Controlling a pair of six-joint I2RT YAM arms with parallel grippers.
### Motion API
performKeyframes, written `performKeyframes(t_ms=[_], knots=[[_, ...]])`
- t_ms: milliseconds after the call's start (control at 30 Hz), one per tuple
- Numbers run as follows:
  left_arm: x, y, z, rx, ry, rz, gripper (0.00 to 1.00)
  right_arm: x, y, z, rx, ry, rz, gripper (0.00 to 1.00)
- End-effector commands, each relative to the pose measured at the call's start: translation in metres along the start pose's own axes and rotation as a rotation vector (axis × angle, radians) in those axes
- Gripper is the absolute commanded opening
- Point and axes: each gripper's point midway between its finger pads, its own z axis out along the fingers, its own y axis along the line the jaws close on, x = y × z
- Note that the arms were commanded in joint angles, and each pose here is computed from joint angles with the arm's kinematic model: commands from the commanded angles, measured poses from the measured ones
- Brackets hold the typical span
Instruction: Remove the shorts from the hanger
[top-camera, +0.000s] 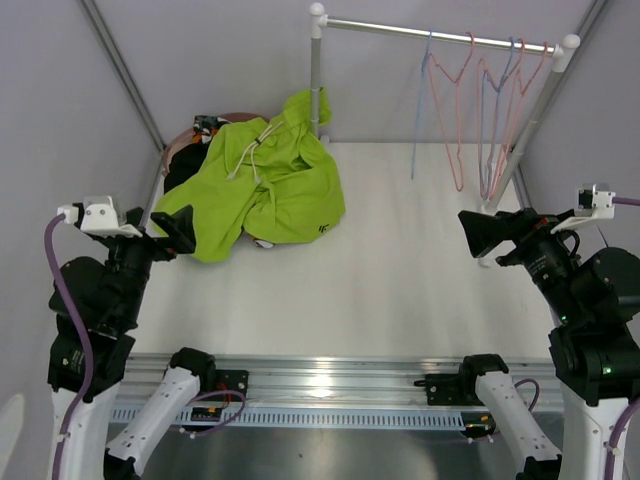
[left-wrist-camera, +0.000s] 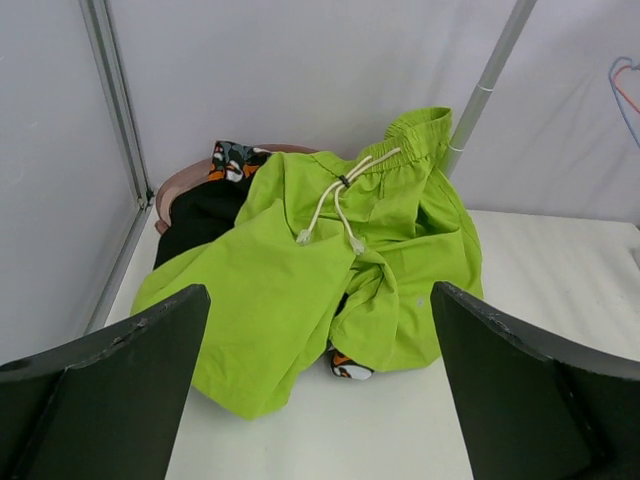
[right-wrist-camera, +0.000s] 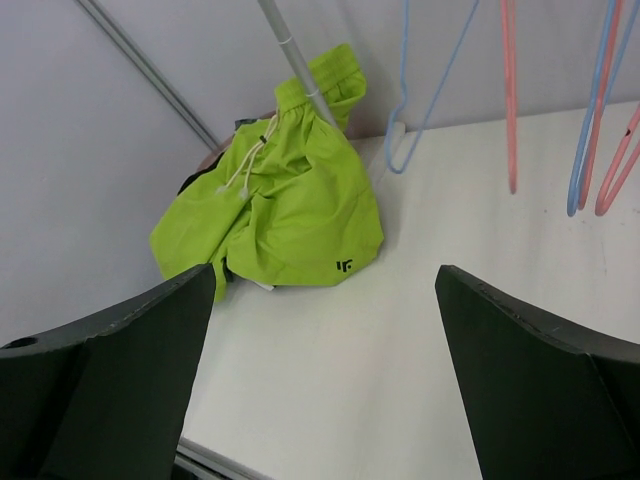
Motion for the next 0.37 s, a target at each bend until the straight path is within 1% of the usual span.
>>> performKeyframes(t_ms=[0,67,167,233,333], knots=[[-0.016,-0.008,-0.017,0.071,-0.014,0.041,0.99,-0.014,0.007,-0.007,-0.027,-0.073,-0.032,1.0],[-0.016,-0.006,-0.017,0.059,-0.012,0.038,0.99,-0.011,0.006,-0.008,-0.027,-0.074,-0.031,1.0],[-0.01,-0.018,-0.013,0.126,-0.003,0.047,0.99,-0.011,0.003,-0.008,-0.02,-0.097,-0.029,0.99],[-0.015,-0.024,-0.011,0.153,-0.014,0.045,0.99,-0.012,0.002,-0.008,-0.013,-0.105,-0.018,0.99],[-0.025,-0.016,-0.006,0.096,-0.041,0.028,0.99,-0.009,0.001,0.0,-0.012,-0.062,-0.03,0.99]])
